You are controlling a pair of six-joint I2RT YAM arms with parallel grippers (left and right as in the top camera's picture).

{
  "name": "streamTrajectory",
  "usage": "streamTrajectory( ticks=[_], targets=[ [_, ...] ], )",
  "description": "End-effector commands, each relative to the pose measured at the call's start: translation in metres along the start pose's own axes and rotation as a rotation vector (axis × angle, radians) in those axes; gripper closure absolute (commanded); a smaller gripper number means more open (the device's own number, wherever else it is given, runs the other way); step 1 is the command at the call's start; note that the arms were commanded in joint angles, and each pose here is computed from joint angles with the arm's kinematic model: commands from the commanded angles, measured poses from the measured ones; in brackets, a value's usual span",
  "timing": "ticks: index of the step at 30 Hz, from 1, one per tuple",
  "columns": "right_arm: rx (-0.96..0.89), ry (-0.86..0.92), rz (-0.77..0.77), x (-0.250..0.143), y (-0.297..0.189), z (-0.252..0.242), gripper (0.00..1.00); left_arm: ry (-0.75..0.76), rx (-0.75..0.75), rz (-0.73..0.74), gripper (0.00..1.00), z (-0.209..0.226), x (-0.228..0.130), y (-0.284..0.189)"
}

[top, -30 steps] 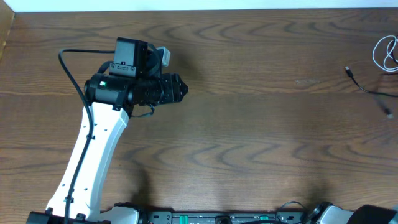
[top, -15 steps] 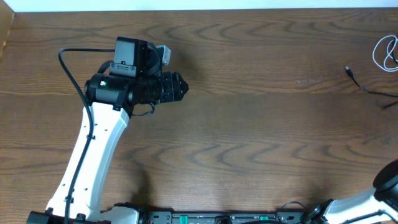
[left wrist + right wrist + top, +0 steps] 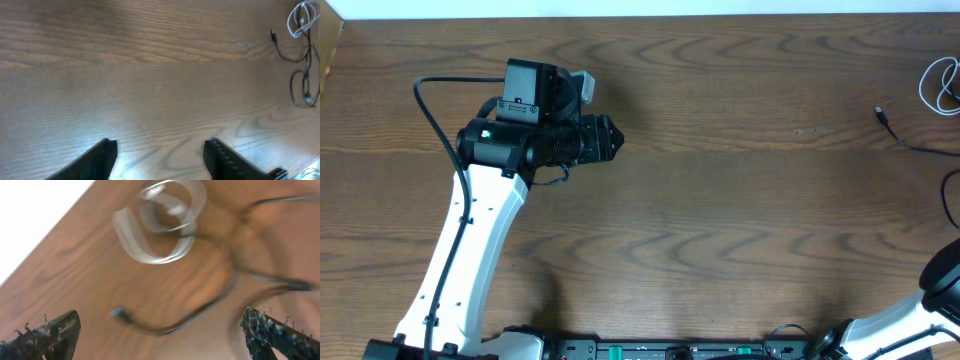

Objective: Untangle cables

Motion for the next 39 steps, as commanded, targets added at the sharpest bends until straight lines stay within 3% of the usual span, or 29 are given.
streamTrajectory(
  ticks=[1, 2, 3, 6, 9, 12, 17, 24, 39],
  targets=[
    [0.404, -0.098, 0.118, -0.018, -0.036, 0.064, 0.01, 0.015, -0.002, -0.009, 0.28, -0.001, -0.001, -0.003],
    [0.474, -0.12, 0.153, -0.026, -0.043, 0.078, 0.01, 0.014, 0.015, -0.012, 0.18, 0.001, 0.0, -0.003],
    [0.521, -0.147, 0.183, -0.035, -0.05, 0.093, 0.01, 0.015, 0.02, -0.013, 0.02, 0.001, 0.0, -0.003],
    [0.564, -0.29, 0.205, -0.063, -0.074, 0.131, 0.01, 0.014, 0.02, -0.013, 0.02, 0.001, 0.0, -0.003],
    [0.383, -0.491, 0.052, -0.086, -0.122, 0.16, 0.01, 0.014, 0.021, -0.013, 0.02, 0.001, 0.0, -0.003],
    [0.289, -0.543, -0.101, -0.09, -0.172, 0.166, 0.01, 0.014, 0.02, -0.012, 0.02, 0.001, 0.0, -0.003],
    [0.337, -0.566, -0.185, -0.102, -0.246, 0.151, 0.01, 0.014, 0.02, -0.012, 0.01, 0.001, 0.0, -0.003],
    [0.299, -0.572, -0.112, -0.127, -0.286, 0.118, 0.01, 0.014, 0.02, -0.012, 0.01, 0.001, 0.0, -0.003],
    [0.12, -0.591, 0.176, -0.165, -0.286, 0.077, 0.01, 0.014, 0.02, -0.012, 0.01, 0.001, 0.0, -0.003]
  ],
)
Point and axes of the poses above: each gripper's point midway between its finger pads, its own y axis out along the fingers, its own z axis along the line the jaws close on, x = y × z, the point moved 9 cm from there along -y, back along the fingers, and after that the axes turned 6 degrees about y, right-handed, at the moved point
